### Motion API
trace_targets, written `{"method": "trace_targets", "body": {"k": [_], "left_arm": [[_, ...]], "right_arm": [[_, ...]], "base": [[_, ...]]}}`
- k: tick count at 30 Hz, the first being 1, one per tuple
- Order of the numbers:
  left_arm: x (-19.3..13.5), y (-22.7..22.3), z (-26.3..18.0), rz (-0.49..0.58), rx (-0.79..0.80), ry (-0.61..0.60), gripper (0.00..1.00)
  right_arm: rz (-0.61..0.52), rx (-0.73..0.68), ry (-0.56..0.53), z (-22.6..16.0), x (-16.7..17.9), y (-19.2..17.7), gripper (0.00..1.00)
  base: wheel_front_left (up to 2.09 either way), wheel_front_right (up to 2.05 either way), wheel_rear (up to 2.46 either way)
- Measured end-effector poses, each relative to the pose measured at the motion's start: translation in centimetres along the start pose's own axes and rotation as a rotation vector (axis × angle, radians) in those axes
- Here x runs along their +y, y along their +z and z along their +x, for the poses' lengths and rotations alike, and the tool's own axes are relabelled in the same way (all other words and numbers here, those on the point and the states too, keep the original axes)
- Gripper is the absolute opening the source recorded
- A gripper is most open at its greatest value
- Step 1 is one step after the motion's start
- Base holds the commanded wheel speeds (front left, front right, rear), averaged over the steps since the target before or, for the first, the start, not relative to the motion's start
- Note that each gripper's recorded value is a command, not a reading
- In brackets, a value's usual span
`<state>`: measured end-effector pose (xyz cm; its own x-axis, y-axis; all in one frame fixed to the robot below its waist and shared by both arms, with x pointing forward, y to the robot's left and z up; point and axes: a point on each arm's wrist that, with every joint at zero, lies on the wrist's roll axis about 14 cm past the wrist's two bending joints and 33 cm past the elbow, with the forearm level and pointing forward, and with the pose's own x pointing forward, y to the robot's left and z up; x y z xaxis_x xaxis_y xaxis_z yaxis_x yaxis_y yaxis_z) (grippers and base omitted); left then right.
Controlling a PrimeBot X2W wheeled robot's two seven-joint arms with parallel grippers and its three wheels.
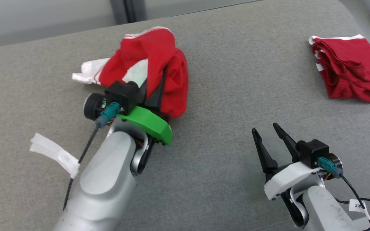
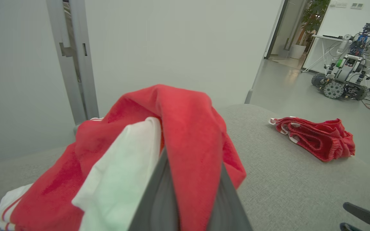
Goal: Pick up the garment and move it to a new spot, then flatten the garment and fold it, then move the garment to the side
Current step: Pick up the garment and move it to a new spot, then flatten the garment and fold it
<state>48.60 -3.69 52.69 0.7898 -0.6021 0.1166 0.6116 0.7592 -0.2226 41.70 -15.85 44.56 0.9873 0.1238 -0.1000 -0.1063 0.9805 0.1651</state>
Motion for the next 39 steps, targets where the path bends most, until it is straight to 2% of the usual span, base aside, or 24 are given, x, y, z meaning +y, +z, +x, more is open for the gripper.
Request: {"method": "trace_targets", "body": {"k": [2,3,4,6,9,14,21,27,33,39], "left_arm": [[-2.2,-1.1,0.3,-0.006,0.030,-0.046,0.00],[-3.1,-1.7,0.3,-0.022,0.041,-0.058,0.42],[-3.7,-2.1,0.3,-0.028,0.054,-0.067,1.00],[-4.9,-3.2,0.0,-0.029,0.085,-0.083,1.00],[-5.0,-3.7,-0.5,-0.017,0.099,-0.056,1.00],[-1.6,-4.2,-3.0,-0.022,0.105,0.096,1.00],[3.7,-5.0,-10.1,-0.012,0.123,0.339,1.00],[6.7,-4.9,-16.6,-0.005,0.120,0.511,1.00],[6.8,-5.9,-21.5,-0.041,0.143,0.599,1.00],[6.7,-5.8,-22.5,-0.061,0.131,0.630,1.00]], "right_arm": [[-0.002,-0.009,-0.032,-0.8,-1.0,0.4,1.00],[-0.003,-0.015,-0.050,-1.2,-1.6,0.6,1.00],[-0.004,-0.019,-0.062,-1.6,-2.0,0.8,1.00],[-0.005,-0.024,-0.092,-2.4,-2.8,1.0,1.00],[-0.005,-0.041,-0.123,-3.2,-3.7,1.6,1.00],[-0.013,-0.053,-0.117,-3.3,-3.5,1.9,1.00],[-0.001,-0.062,-0.080,-3.5,-2.1,2.0,1.00],[0.008,-0.059,-0.051,-4.3,-0.8,1.7,1.00],[0.010,-0.036,-0.018,-4.7,0.4,0.9,1.00],[-0.016,-0.029,0.040,-4.2,2.2,0.7,1.00]], "base": [[0.00,0.00,0.00],[0.00,0.00,0.00],[0.00,0.00,0.00],[0.00,0.00,0.00],[0.00,0.00,0.00],[0.00,0.00,0.00],[0.00,0.00,0.00],[0.00,0.00,0.00],[0.00,0.00,0.00],[0.00,0.00,0.00]]}}
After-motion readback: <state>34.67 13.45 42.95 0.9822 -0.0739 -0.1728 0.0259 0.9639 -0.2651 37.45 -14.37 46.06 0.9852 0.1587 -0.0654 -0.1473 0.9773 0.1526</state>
